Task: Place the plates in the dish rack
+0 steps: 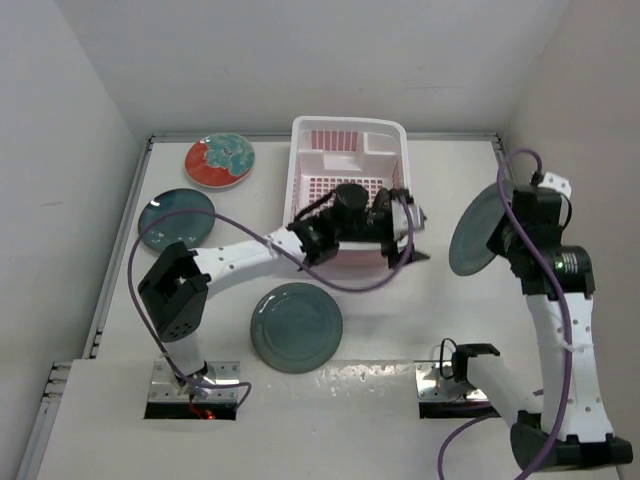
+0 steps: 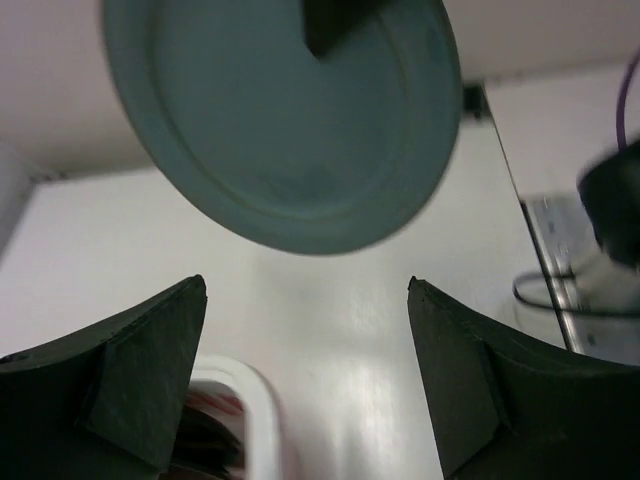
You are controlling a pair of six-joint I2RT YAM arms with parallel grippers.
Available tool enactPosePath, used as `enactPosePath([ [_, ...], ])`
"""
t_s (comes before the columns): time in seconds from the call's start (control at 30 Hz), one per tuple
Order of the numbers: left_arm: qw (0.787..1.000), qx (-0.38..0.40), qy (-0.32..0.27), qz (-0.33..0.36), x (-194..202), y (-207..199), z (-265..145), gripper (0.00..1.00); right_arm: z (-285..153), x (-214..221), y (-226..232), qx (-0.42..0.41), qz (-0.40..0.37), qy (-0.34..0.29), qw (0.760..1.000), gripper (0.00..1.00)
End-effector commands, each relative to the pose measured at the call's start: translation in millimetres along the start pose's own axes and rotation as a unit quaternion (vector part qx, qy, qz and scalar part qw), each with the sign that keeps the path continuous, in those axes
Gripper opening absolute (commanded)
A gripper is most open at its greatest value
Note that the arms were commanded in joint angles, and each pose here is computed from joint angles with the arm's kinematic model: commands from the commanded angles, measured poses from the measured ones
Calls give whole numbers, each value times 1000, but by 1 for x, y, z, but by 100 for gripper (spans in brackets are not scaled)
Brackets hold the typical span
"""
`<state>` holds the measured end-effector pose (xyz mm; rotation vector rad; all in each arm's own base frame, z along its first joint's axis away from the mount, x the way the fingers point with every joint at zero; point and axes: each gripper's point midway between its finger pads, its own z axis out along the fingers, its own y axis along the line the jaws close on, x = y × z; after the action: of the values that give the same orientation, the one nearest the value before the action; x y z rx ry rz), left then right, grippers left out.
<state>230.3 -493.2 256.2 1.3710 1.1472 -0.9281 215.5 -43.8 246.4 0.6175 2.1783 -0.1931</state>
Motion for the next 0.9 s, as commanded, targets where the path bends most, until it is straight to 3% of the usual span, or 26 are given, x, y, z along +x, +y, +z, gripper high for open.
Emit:
enactPosePath([
  [0.0,992,11,-127,-27,-103,39,-29,85,-26,-102,26,-47,-18,-139,989,0],
  [0.1,990,-59,-118,-47,-109,103,-60,84,-35,-142,43,-64,-30,-166,984,0],
  [0.13,986,-117,-99,-64,-98,142,-83,84,-46,-155,54,-82,-34,-183,979,0],
  [0.23,968,-219,-59,-103,-73,200,-132,83,-49,-176,92,-94,-79,-197,973,0],
  [0.27,950,-288,-46,-108,-60,236,-168,83,-26,-173,112,-84,-127,-177,972,0],
  [0.3,940,-319,-18,-123,-38,251,-185,83,-41,-191,123,-91,-127,-202,967,0],
  [0.33,915,-383,-1,-123,-26,280,-225,83,-49,-188,145,-95,-156,-212,960,0],
  [0.37,902,-411,13,-132,-14,293,-244,83,-39,-194,171,-97,-175,-210,957,0],
  [0.53,831,-517,100,-177,59,325,-335,83,-28,-176,236,-106,-200,-203,953,0],
  [0.57,814,-541,112,-177,69,329,-357,83,-9,-156,257,-100,-211,-175,957,0],
  [0.63,800,-554,130,-191,89,326,-371,83,-9,-150,266,-111,-184,-153,965,0],
  [0.67,790,-561,144,-201,104,322,-378,83,8,-124,281,-106,-209,-118,965,0],
  [0.87,751,-594,177,-227,143,298,-412,83,26,-72,297,-58,-180,-86,978,0],
])
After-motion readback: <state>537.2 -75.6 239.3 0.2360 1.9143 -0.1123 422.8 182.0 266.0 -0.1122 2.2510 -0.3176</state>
